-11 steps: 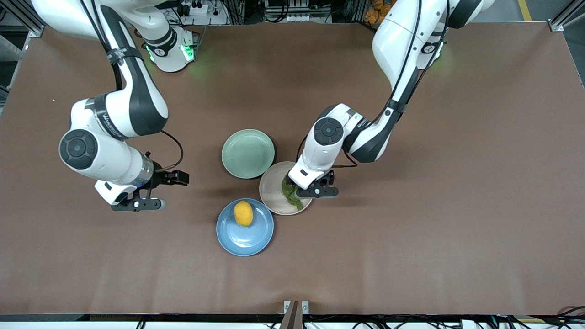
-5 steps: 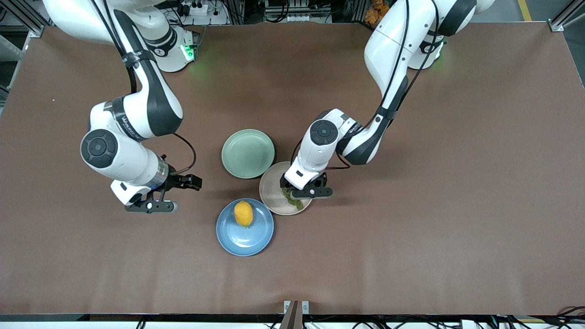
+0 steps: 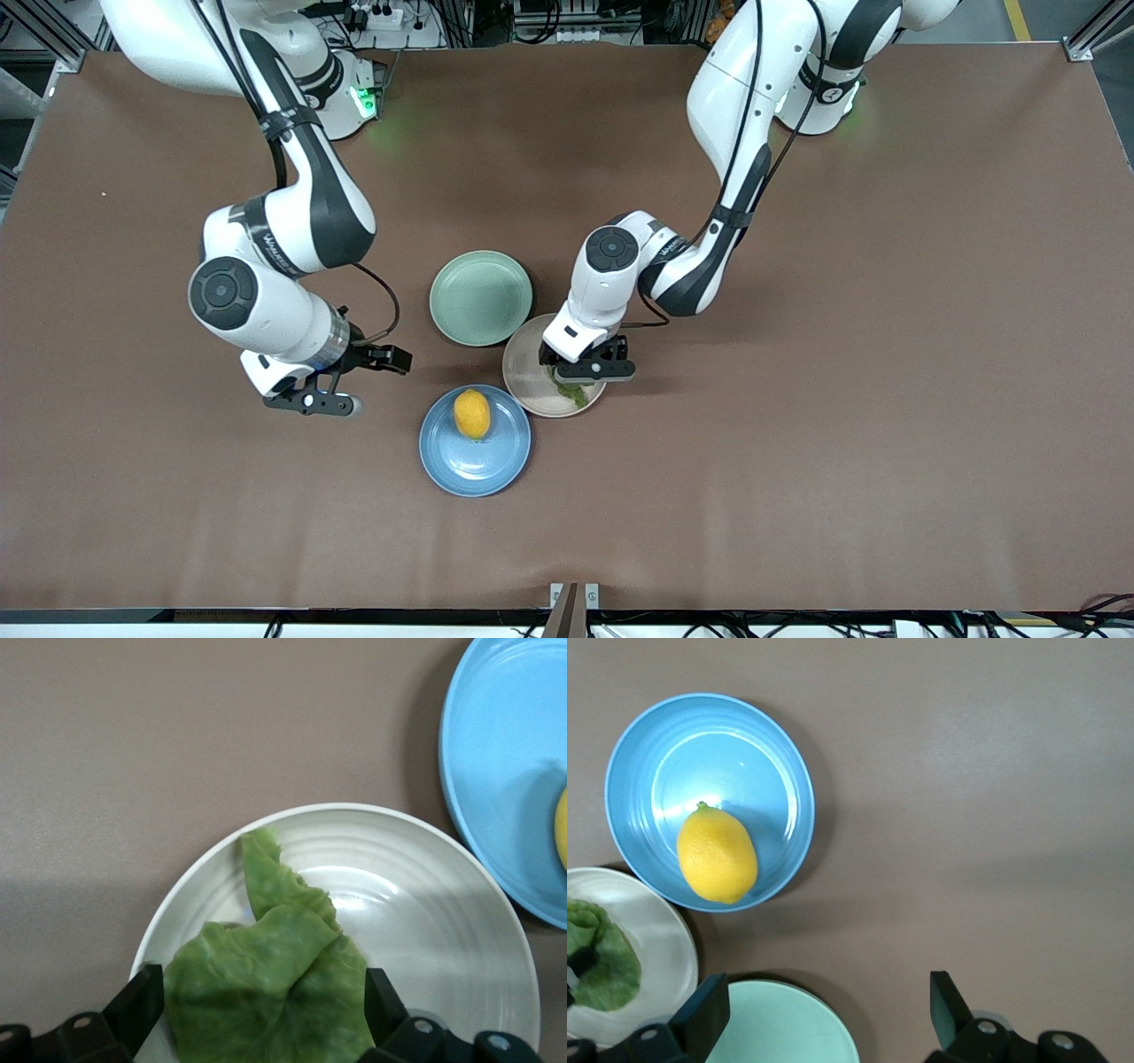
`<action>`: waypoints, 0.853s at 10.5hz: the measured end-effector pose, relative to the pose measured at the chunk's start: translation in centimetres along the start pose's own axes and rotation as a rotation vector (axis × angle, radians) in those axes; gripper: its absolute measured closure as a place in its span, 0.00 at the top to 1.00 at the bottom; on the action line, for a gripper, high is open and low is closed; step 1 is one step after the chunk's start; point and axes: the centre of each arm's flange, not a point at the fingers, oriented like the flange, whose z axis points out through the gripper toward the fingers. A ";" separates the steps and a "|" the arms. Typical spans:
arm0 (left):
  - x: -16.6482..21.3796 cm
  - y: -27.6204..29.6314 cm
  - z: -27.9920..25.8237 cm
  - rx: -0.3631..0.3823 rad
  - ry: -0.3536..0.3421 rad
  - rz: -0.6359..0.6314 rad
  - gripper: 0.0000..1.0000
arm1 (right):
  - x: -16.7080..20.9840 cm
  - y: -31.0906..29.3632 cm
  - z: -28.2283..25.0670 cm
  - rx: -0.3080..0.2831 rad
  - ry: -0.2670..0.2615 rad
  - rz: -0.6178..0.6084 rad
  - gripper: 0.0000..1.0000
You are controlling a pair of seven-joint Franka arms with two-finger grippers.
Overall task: Pick lemon and lettuce from blue and beige plates
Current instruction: 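Close the left gripper on the lettuce while the right gripper nears the lemon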
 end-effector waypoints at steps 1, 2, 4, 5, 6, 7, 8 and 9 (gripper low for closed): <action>0.1 -0.1 0.0 -0.002 0.004 -0.011 1.00 | -0.1 -0.6 0.7 0.002 0.003 0.011 1.00; 0.2 -0.2 0.2 -0.004 0.009 -0.022 1.00 | -0.1 -1.2 1.3 0.007 0.012 0.017 1.00; 0.1 -0.3 0.5 -0.006 0.012 -0.027 1.00 | -0.2 -2.1 2.3 0.031 0.011 0.031 1.00; 0.1 -0.2 0.6 -0.012 0.018 -0.027 1.00 | -0.3 -2.4 2.6 0.041 0.003 0.052 1.00; 0.1 -0.2 0.7 -0.016 0.021 -0.027 1.00 | -0.4 -2.8 2.9 0.046 -0.001 0.079 1.00; 0.0 -0.2 0.9 -0.017 0.022 -0.027 1.00 | -0.5 -3.2 3.4 0.045 -0.007 0.103 1.00; 0.0 -0.2 1.0 -0.018 0.023 -0.026 1.00 | -0.7 -3.8 4.1 0.047 -0.005 0.120 1.00; -0.2 -0.2 1.2 -0.018 0.022 -0.024 1.00 | -0.7 -4.4 4.9 0.053 0.004 0.136 1.00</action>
